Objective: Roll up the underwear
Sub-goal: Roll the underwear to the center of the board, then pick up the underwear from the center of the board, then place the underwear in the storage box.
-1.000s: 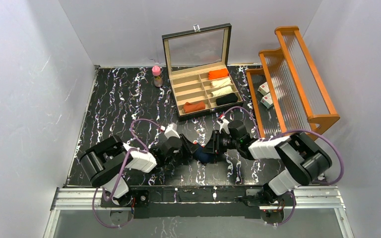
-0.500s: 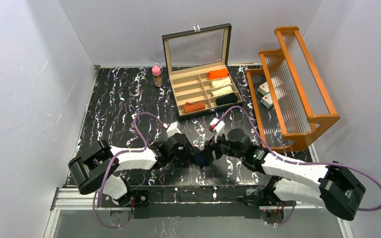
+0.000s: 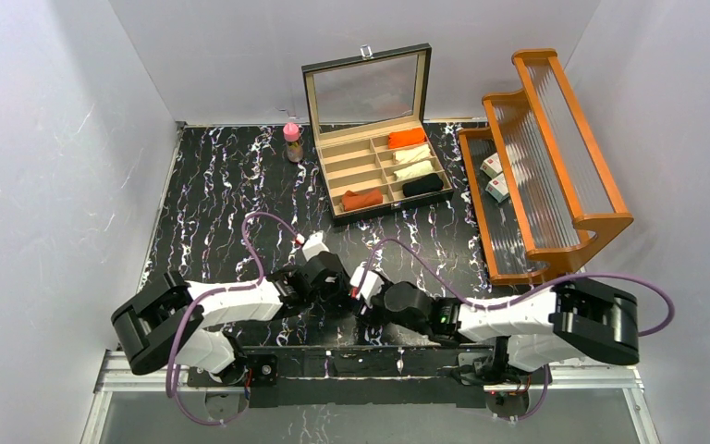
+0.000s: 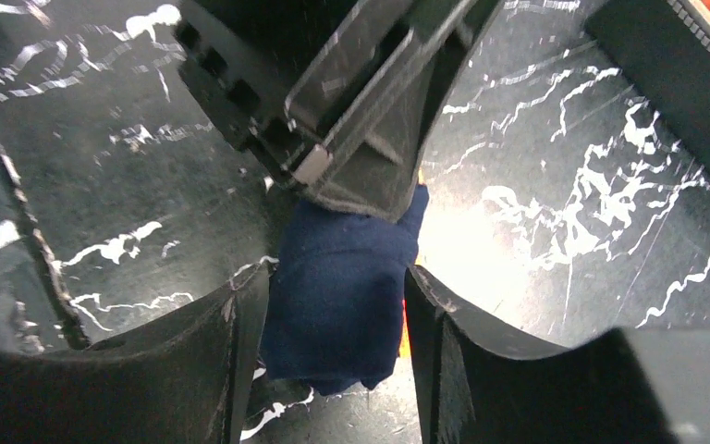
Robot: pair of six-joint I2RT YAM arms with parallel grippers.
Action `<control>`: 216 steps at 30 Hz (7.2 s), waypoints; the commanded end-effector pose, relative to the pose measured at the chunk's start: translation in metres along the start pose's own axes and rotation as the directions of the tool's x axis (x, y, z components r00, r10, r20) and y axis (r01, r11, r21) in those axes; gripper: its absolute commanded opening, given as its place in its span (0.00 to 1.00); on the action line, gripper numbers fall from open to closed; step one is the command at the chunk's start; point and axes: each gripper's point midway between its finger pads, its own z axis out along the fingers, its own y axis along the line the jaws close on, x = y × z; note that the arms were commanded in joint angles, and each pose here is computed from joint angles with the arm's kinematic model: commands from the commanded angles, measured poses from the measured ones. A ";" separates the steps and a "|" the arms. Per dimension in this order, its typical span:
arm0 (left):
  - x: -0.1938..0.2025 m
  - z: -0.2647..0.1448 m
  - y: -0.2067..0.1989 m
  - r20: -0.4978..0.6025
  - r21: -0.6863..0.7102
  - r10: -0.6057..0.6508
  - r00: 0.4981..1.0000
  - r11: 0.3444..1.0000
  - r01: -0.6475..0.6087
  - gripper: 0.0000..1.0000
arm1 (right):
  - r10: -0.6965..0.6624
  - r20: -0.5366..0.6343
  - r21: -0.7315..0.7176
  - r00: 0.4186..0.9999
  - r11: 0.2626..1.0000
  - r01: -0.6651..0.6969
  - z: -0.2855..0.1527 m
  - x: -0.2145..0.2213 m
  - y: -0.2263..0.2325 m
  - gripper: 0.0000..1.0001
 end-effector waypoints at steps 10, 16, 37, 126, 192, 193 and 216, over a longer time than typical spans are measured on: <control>0.016 -0.020 0.068 -0.049 -0.182 0.051 0.997 0.982 -0.059 0.23 | 0.235 -0.064 -0.032 0.970 0.971 -0.237 -0.005 0.044 0.022 0.15; 0.008 -0.026 0.053 0.006 -0.087 0.004 1.000 0.996 -0.004 0.52 | 0.615 -0.121 -0.285 0.779 0.730 -0.621 -0.021 0.036 0.037 0.06; 0.040 0.001 0.053 -0.104 -0.050 -0.017 0.994 0.999 0.012 0.36 | 0.764 -0.329 -0.093 0.555 0.558 -0.824 -0.005 0.082 0.020 0.14; -0.010 -0.014 -0.008 -0.012 0.179 -0.474 0.881 0.865 0.468 0.79 | 0.611 -0.161 0.014 0.775 0.787 -0.617 0.028 0.003 0.003 0.01; -0.225 0.014 -0.099 -0.113 0.250 0.672 0.732 0.732 -0.633 0.00 | 0.592 -0.068 0.168 0.803 0.800 -0.576 -0.061 0.020 -0.039 0.85; -0.227 0.021 -0.101 -0.107 0.269 0.695 0.711 0.708 -0.652 0.00 | 0.590 -0.068 0.172 0.805 0.801 -0.573 -0.060 0.020 -0.040 0.85; -0.290 0.129 -0.124 0.103 0.264 0.917 0.385 0.347 -0.900 0.00 | 0.593 -0.160 0.198 0.789 0.802 -0.563 -0.056 0.037 -0.035 0.86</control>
